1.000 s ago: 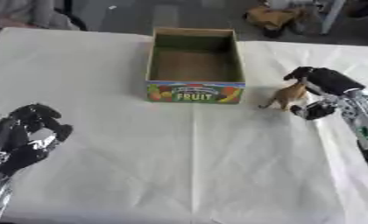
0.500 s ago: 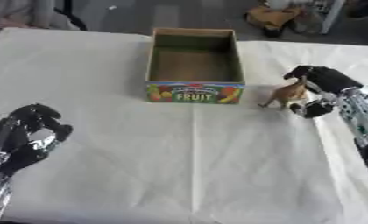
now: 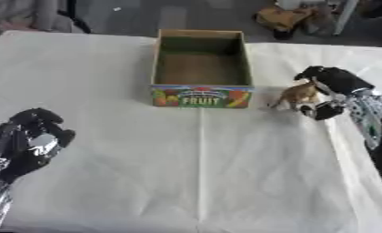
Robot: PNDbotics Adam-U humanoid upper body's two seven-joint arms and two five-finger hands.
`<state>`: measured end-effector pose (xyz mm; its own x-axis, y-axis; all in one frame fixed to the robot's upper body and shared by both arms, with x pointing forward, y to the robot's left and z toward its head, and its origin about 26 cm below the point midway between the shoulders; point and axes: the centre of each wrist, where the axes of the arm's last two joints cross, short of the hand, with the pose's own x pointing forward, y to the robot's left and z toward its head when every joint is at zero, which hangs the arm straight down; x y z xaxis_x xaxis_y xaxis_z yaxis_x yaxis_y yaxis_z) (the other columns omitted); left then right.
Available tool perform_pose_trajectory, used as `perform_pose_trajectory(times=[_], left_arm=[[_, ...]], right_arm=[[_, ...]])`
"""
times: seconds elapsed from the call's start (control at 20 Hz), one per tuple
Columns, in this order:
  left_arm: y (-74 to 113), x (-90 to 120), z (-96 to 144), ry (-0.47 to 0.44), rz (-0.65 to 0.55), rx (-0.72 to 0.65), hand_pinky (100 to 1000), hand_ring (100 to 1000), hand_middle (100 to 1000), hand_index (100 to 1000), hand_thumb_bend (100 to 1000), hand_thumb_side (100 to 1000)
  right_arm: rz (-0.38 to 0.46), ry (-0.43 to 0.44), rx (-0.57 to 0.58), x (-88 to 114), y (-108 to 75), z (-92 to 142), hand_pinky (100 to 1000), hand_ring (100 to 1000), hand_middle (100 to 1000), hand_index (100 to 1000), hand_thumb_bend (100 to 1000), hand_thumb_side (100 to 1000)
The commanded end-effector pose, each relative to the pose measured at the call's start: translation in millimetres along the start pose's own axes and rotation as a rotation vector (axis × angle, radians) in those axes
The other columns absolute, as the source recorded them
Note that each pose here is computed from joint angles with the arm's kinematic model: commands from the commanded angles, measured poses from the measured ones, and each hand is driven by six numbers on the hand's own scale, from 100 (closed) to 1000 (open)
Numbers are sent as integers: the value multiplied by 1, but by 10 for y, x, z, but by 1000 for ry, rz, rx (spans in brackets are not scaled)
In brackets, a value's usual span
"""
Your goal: Pick up objects on the table and place them in the box.
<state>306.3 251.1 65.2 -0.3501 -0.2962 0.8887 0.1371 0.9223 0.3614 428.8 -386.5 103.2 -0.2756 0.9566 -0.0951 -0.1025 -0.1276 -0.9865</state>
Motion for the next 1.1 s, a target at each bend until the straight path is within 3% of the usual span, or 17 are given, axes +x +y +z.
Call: perform_pose_trajectory(times=[0.05, 0.45, 0.85, 1.1], left_arm=[[16, 42, -22, -18, -3, -3, 554, 502, 538, 584, 627, 371], [13, 40, -20, -18, -2, -3, 553, 501, 538, 583, 628, 370], [14, 43, -24, -19, -1, -2, 553, 501, 538, 583, 629, 370], [13, 43, -26, -20, -1, -3, 553, 501, 538, 583, 629, 369]], right_arm=[[24, 17, -29, -69, -142, -10, 775, 803, 796, 874, 338, 100], [39, 16, -26, -35, -130, -53, 768, 788, 736, 836, 314, 100], [57, 15, -71, -9, -105, -62, 687, 613, 369, 454, 260, 100], [59, 15, -117, -4, -100, -62, 657, 565, 302, 389, 203, 100]])
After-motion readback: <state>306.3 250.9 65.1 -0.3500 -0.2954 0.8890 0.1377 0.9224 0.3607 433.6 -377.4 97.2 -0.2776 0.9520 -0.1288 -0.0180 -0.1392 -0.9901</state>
